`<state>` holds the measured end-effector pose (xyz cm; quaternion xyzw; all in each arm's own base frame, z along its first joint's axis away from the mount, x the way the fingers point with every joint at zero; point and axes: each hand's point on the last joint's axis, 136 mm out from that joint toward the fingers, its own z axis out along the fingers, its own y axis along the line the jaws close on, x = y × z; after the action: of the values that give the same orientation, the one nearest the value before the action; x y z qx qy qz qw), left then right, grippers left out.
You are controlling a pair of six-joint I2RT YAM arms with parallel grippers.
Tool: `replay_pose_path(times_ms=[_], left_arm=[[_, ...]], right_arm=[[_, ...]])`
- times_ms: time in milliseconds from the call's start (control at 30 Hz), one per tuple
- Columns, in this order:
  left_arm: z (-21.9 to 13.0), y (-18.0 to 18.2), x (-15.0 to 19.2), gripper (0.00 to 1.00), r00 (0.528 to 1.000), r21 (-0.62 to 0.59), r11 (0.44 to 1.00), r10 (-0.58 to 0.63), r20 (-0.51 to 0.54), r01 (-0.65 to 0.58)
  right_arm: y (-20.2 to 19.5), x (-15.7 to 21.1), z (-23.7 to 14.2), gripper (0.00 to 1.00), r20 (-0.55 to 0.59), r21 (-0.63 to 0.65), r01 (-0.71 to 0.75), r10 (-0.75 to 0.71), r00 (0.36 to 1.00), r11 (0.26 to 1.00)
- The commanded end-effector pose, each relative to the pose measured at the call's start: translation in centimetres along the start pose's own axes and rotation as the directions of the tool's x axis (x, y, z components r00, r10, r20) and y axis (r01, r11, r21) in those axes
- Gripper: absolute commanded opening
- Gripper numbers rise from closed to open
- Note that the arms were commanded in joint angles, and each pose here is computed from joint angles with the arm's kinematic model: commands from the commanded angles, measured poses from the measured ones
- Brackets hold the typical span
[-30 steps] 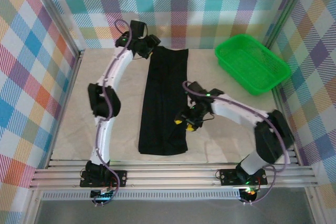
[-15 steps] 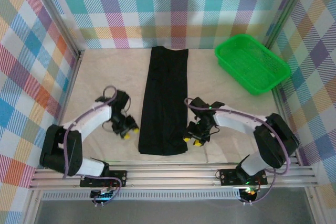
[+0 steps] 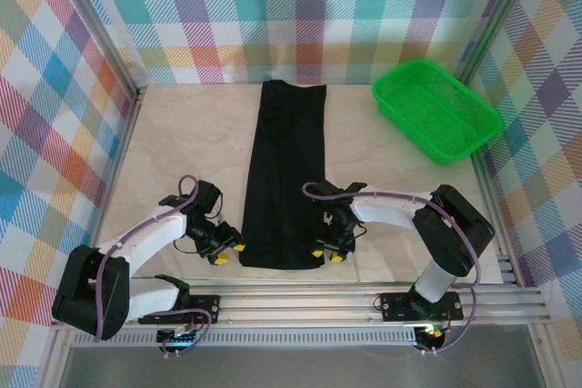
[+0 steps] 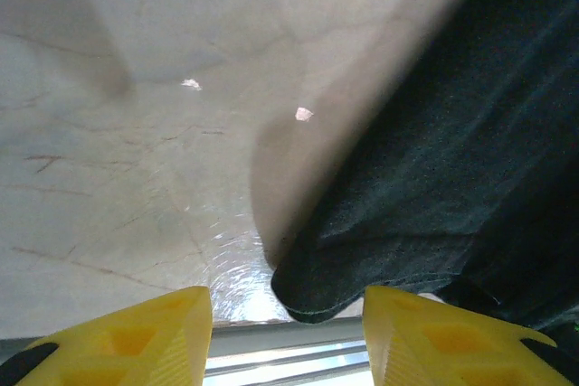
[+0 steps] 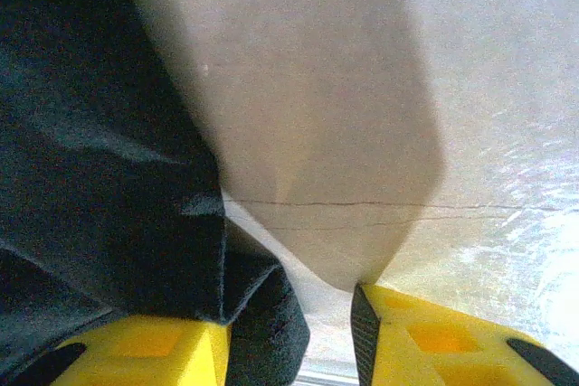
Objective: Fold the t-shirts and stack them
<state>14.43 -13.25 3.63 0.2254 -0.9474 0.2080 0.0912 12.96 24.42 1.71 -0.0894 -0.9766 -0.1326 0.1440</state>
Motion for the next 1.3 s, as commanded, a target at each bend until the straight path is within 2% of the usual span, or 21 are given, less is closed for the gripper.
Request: replay_pose_path(times_ms=[0,167,300,467,600,667,733,833,967,1100,1267], left_arm=[[0.6,-0.2,0.4,0.48,0.999,0.008,0.999,0.031,-0.023,-0.031],[1.2,-0.8,0.7,0.47,0.997,0.012,0.998,0.063,-0.040,-0.063],[2.1,-1.3,1.0,0.42,0.993,-0.012,0.995,0.098,-0.064,-0.099],[3.2,-1.3,0.6,0.31,0.991,-0.045,0.993,0.107,-0.074,-0.111],[3.4,-1.7,0.4,0.17,0.991,-0.042,0.992,0.114,-0.073,-0.117],[3.6,-1.7,0.5,0.08,0.990,-0.044,0.992,0.113,-0.081,-0.117],[3.7,-1.6,0.6,0.00,0.990,-0.044,0.992,0.111,-0.090,-0.115],[3.3,-1.6,1.3,0.00,0.987,-0.039,0.991,0.120,-0.108,-0.125],[2.7,-1.1,2.4,0.00,0.980,-0.041,0.989,0.138,-0.146,-0.145],[2.4,-0.3,3.7,0.00,0.973,-0.042,0.989,0.132,-0.189,-0.142],[1.7,-0.4,4.6,0.00,0.973,-0.028,0.992,0.116,-0.199,-0.124]], right_arm=[[2.1,0.5,-0.7,0.43,0.024,-0.050,0.013,-0.012,1.000,0.999],[1.8,0.9,-1.2,0.46,0.038,-0.042,0.001,0.001,0.999,0.999],[2.0,1.1,-0.6,0.46,0.015,-0.031,0.005,-0.004,1.000,0.999],[2.4,1.2,0.7,0.44,-0.022,-0.027,-0.002,0.002,1.000,1.000],[3.3,1.6,0.2,0.43,-0.020,-0.034,0.014,-0.015,1.000,0.999],[3.4,1.7,0.1,0.40,-0.022,-0.037,0.005,-0.006,1.000,0.999],[3.3,1.8,0.2,0.31,-0.027,-0.039,-0.013,0.012,1.000,0.999],[2.8,1.8,-0.1,0.17,-0.013,-0.028,-0.056,0.056,0.998,0.998],[1.0,2.2,-0.5,0.06,0.013,-0.009,-0.108,0.108,0.994,0.994],[-0.6,3.0,-0.6,0.00,0.011,0.004,-0.127,0.127,0.992,0.992],[-1.5,3.9,-0.7,0.00,-0.015,-0.001,-0.134,0.133,0.991,0.991]])
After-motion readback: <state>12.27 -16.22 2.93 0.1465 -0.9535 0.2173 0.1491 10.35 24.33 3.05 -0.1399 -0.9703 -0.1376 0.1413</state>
